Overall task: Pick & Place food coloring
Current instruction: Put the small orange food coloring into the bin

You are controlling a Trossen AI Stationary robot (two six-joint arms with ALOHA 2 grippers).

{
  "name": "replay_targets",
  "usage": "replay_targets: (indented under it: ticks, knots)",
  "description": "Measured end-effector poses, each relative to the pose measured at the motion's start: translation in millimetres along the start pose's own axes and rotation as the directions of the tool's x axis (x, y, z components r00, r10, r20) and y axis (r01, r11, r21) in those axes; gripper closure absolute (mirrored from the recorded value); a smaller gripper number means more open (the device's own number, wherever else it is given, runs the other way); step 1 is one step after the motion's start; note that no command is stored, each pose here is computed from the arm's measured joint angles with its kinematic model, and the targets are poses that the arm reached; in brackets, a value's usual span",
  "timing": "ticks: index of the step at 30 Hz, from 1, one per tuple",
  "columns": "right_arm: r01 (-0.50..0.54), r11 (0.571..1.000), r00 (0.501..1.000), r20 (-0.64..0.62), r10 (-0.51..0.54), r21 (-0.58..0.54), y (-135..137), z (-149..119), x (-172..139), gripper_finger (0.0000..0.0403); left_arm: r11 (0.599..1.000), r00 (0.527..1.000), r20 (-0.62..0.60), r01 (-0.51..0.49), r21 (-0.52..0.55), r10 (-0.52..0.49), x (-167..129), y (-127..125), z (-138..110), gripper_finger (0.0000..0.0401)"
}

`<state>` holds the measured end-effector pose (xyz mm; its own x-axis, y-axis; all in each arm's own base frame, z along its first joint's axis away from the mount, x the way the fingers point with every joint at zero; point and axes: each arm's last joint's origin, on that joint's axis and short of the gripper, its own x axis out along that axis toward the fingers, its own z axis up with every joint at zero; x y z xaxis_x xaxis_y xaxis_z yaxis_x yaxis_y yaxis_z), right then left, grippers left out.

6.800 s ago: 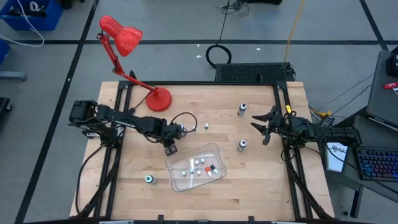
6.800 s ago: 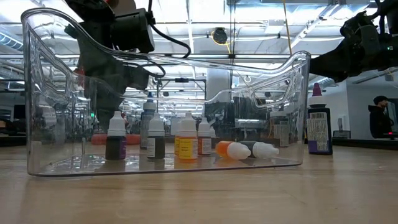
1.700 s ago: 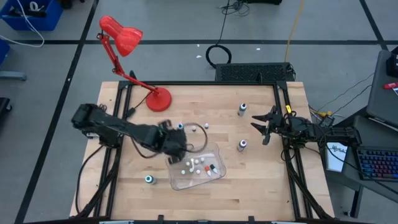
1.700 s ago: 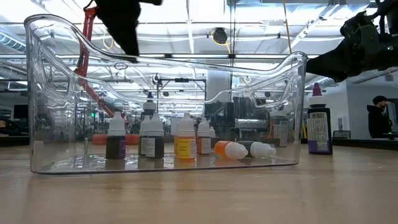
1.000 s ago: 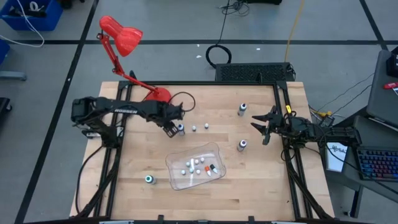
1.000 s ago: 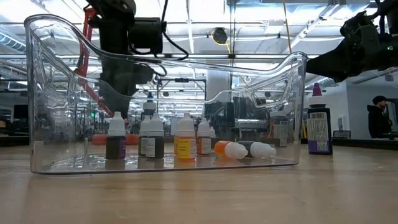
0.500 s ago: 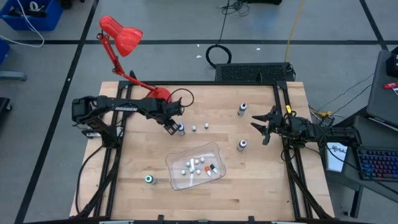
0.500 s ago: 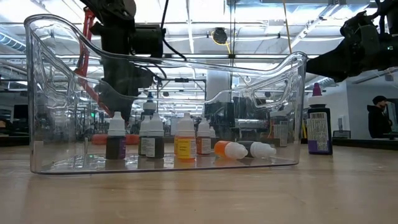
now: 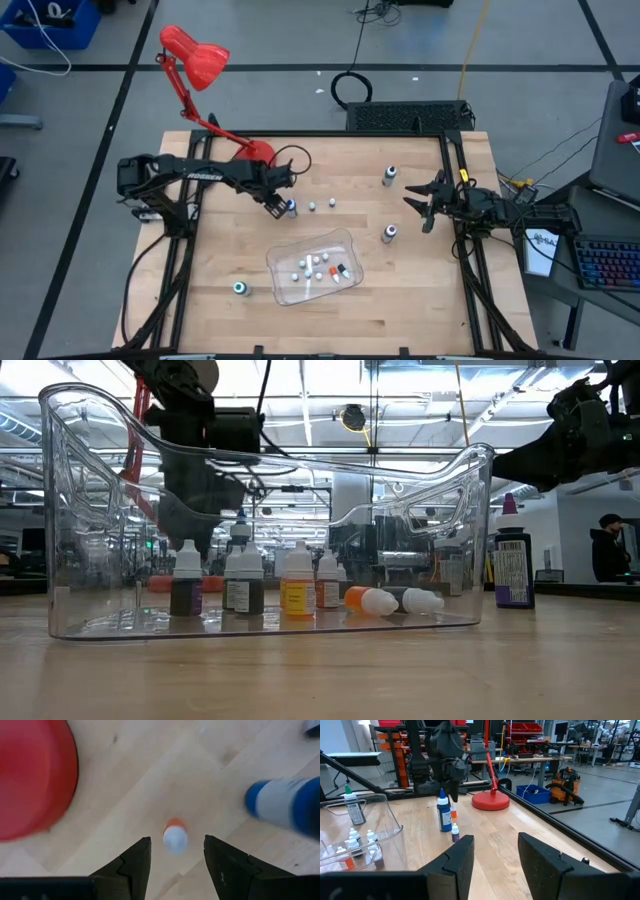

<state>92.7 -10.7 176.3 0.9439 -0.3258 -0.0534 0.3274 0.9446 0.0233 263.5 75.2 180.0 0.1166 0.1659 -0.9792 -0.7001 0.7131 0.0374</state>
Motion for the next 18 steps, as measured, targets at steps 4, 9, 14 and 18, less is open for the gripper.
replay_targets:
  ticks: [4,9,14,18]
  knots:
    - [0.000,1.000,1.000,0.000,0.000,0.000,0,0,0,0.0261,0.999,0.999,-0.040,-0.023,-0.038,0.022,10,7,-8,0.0215]
    - [0.000,1.000,1.000,0.000,0.000,0.000,0,0,0,0.0261,0.999,1.000,-0.020,-0.012,-0.044,0.011,17,8,-10,0.0215]
    - [0.000,1.000,1.000,0.000,0.000,0.000,0,0,0,0.0261,1.000,1.000,0.009,0.011,-0.004,-0.011,14,5,-6,0.0215]
    - [0.000,1.000,1.000,0.000,0.000,0.000,0,0,0,0.0261,1.000,1.000,0.017,0.014,0.003,-0.014,14,5,-4,0.0215]
